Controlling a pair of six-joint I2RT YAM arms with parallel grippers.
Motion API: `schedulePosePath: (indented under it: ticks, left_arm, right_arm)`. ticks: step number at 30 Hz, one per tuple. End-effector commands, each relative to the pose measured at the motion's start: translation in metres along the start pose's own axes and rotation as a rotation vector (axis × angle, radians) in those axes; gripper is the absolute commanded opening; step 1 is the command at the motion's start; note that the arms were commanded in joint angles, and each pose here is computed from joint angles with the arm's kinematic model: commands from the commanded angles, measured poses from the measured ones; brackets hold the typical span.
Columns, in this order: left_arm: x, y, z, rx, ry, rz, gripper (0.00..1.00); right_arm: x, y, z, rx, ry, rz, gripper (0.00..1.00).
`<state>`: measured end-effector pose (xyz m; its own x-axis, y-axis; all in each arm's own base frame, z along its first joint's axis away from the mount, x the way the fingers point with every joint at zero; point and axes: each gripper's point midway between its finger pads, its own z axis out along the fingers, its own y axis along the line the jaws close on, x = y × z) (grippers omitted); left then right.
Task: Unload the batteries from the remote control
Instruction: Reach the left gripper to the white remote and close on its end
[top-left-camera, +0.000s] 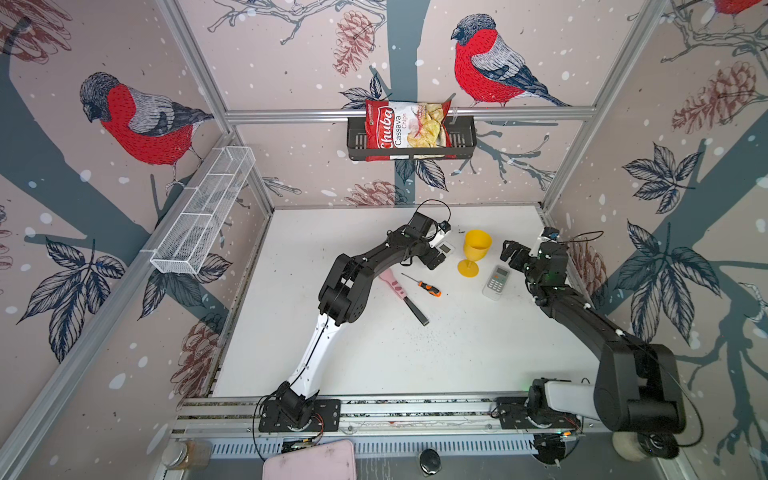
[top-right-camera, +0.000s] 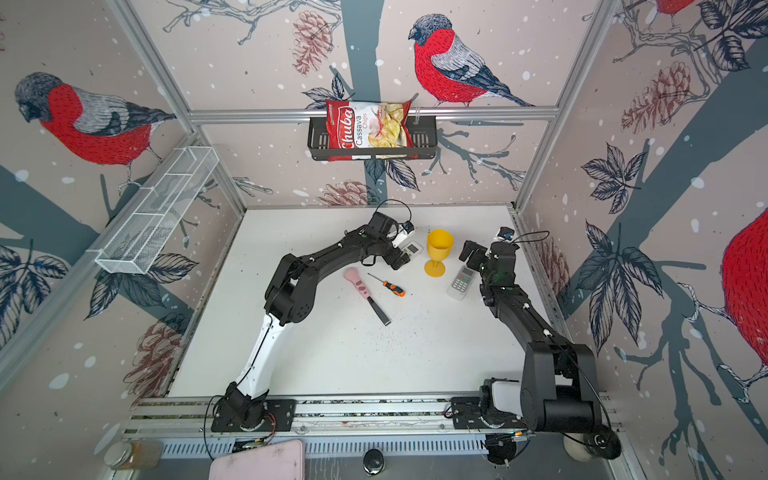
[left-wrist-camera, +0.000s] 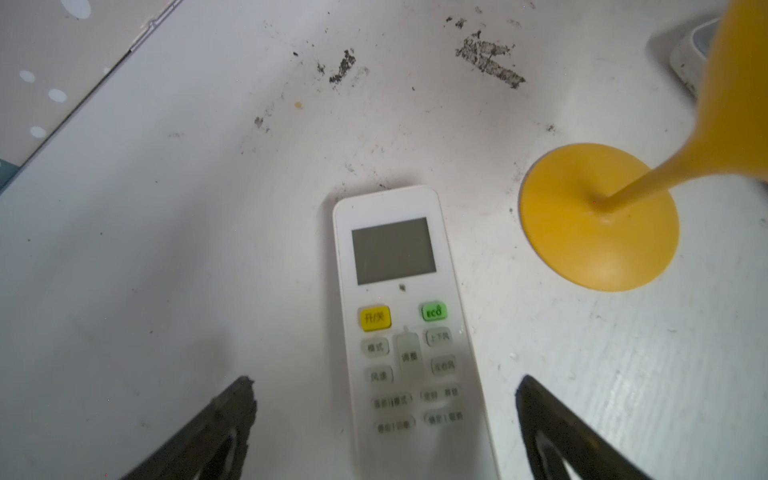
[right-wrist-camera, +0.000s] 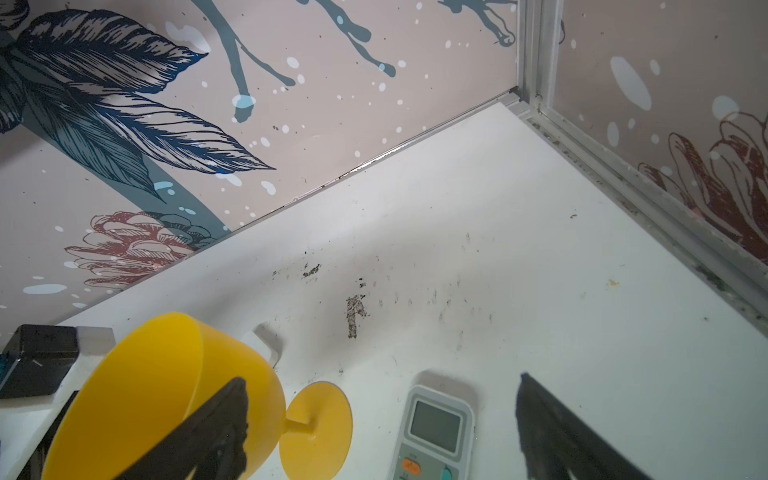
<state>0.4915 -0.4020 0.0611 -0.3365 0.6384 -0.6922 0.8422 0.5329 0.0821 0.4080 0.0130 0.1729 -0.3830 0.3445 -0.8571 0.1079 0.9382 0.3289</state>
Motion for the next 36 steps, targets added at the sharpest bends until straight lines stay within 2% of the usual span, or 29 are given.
schedulePosePath:
  ticks: [1,11,27,36]
  left_arm:
    - [-0.012,0.005,0.007,-0.02,-0.035,-0.002,0.97]
    - [-0.01,0.015,0.034,-0.082,-0.013,-0.057,0.97]
    - [-0.014,0.018,0.048,-0.123,-0.037,-0.093,0.96]
    - [-0.016,0.023,0.051,-0.146,-0.053,-0.13,0.85]
  right_arm:
    - [-0.008,0.003,0.001,-0.002,-0.039,-0.025,1.0]
    - [-0.008,0.01,0.001,-0.006,-0.045,-0.04,0.99]
    - [-0.006,0.011,0.003,-0.002,-0.045,-0.037,0.99]
    - [-0.005,0.012,0.003,-0.001,-0.043,-0.043,1.0]
